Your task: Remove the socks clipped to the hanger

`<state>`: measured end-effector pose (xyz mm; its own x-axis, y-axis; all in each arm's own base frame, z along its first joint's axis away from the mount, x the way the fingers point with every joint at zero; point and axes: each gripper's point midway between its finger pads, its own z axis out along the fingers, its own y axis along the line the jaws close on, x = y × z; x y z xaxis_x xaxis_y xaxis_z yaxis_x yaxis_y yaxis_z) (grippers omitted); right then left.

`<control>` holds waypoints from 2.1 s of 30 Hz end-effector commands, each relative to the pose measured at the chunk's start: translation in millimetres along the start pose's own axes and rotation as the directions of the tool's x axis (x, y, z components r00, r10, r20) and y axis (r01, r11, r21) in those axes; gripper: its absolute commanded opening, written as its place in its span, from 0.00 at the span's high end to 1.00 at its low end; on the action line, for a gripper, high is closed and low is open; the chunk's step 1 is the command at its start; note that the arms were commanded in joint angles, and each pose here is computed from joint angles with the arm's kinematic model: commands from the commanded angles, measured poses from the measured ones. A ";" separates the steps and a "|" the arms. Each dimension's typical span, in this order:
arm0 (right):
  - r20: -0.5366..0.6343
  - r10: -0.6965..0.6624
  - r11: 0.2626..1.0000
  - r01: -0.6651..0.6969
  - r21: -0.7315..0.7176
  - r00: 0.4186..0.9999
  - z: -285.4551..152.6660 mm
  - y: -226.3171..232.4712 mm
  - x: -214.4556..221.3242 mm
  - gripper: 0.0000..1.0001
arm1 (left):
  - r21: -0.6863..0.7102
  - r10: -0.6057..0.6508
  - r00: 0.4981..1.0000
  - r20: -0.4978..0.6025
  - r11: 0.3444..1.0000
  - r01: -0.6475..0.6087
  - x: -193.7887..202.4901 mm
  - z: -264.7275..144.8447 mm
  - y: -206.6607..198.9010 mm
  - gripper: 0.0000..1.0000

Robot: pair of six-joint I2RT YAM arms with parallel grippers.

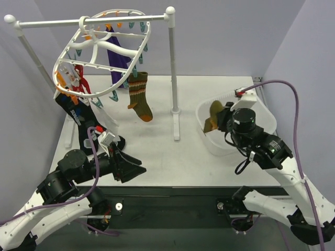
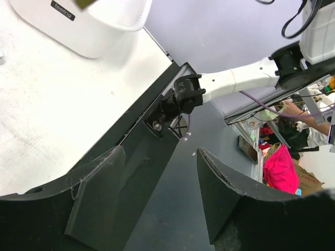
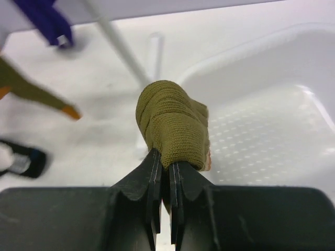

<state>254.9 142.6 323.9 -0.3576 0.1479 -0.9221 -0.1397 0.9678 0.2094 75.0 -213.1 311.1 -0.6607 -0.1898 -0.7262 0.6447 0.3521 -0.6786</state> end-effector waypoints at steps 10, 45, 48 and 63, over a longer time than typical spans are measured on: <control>-0.216 0.090 0.913 0.006 0.408 0.972 39.7 -141.9 31.3 0.63 | -0.070 0.015 0.995 0.099 0.998 -0.008 -25.8 -16.1 -1.6 0.34; 0.045 -0.192 0.599 0.153 -0.786 0.980 225.7 226.8 72.4 0.09 | -0.128 0.001 0.969 0.248 0.991 0.032 -35.7 -50.3 11.0 0.39; 0.011 -0.172 0.567 0.108 -0.816 0.985 227.5 236.3 81.0 0.19 | -0.129 0.005 0.967 0.253 0.991 0.029 -35.3 -52.6 11.8 0.39; -0.252 -0.135 0.692 -0.091 -0.716 0.958 129.6 265.5 76.7 1.00 | -0.199 -0.006 0.969 0.246 0.978 0.056 -35.7 -46.5 25.0 0.38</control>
<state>345.4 443.9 200.8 -0.5298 -0.0951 -0.8428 -0.7641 0.4847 0.4257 90.8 -153.4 321.3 -0.5541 -0.3989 -0.7307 0.5339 0.5031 -0.6796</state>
